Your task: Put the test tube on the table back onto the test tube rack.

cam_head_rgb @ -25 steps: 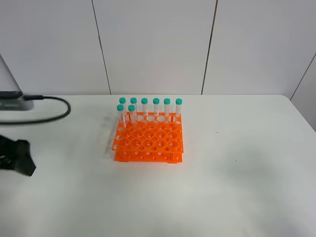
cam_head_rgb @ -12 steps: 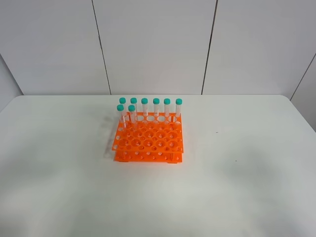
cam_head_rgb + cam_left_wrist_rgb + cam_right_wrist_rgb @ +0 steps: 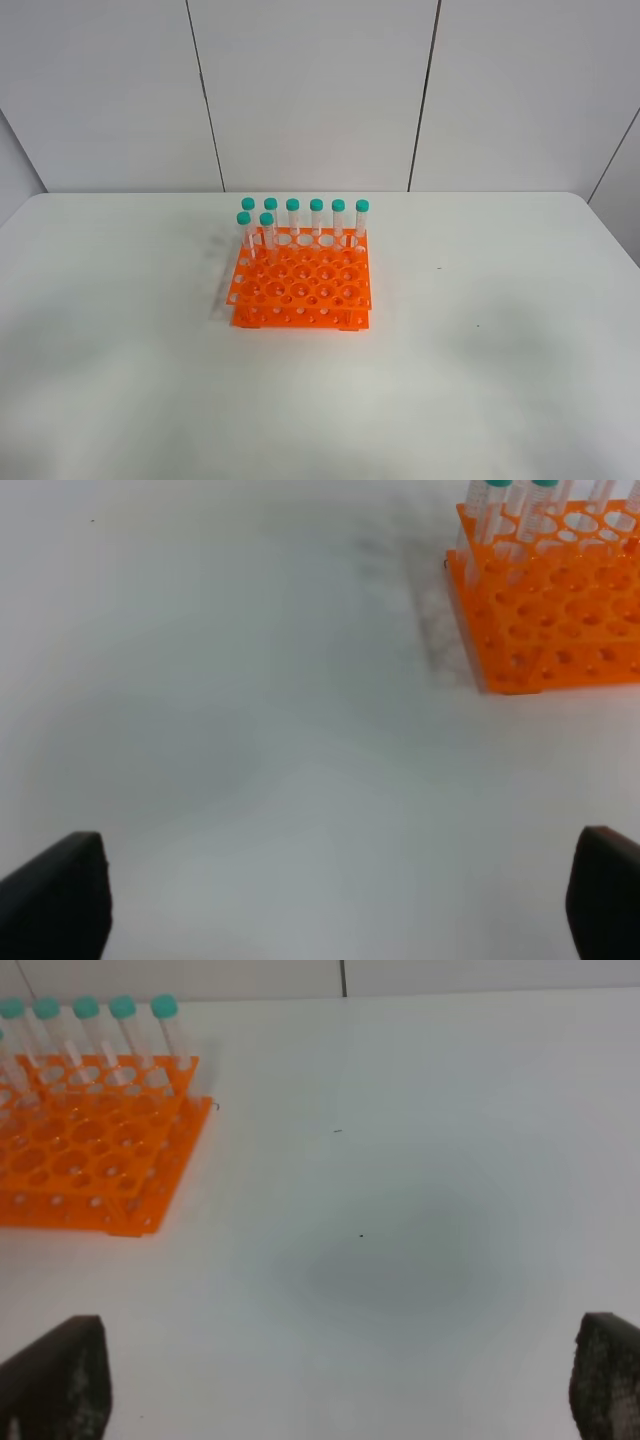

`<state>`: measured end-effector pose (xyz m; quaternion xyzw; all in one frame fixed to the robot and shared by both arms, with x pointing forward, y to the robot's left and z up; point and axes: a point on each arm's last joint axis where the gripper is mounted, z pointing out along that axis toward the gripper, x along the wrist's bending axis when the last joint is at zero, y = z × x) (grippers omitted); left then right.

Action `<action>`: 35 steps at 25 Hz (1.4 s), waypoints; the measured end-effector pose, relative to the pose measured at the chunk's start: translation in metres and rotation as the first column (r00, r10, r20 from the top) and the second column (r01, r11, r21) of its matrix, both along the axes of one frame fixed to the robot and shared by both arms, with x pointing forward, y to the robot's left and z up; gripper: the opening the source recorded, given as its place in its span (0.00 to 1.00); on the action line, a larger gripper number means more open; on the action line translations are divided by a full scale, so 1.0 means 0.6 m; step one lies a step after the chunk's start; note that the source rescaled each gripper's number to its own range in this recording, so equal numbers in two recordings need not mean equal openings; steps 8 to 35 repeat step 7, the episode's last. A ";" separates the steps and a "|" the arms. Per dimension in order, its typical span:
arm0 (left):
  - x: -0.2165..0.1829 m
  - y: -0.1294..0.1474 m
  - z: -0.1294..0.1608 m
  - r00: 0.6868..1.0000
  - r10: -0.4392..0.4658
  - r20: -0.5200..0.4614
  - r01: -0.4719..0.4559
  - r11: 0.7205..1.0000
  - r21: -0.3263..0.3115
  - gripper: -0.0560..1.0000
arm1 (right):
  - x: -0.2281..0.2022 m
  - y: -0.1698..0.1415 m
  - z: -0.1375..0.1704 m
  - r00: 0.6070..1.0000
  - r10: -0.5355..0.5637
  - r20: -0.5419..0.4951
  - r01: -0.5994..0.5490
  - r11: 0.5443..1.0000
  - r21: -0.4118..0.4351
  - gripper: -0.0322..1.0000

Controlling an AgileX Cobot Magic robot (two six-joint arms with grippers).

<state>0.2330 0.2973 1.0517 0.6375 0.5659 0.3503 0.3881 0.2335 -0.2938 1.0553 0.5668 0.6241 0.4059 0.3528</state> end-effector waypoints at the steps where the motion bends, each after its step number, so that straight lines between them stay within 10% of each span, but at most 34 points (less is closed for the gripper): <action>1: 0.000 0.000 0.000 1.000 0.000 0.000 0.000 1.000 0.000 1.00 | 0.000 0.000 0.000 1.000 0.000 0.000 0.000 1.000 0.000 1.00; 35: 0.000 0.000 0.000 1.000 0.000 0.000 0.000 1.000 0.000 1.00 | 0.000 0.000 0.000 1.000 0.000 0.000 0.000 1.000 0.000 1.00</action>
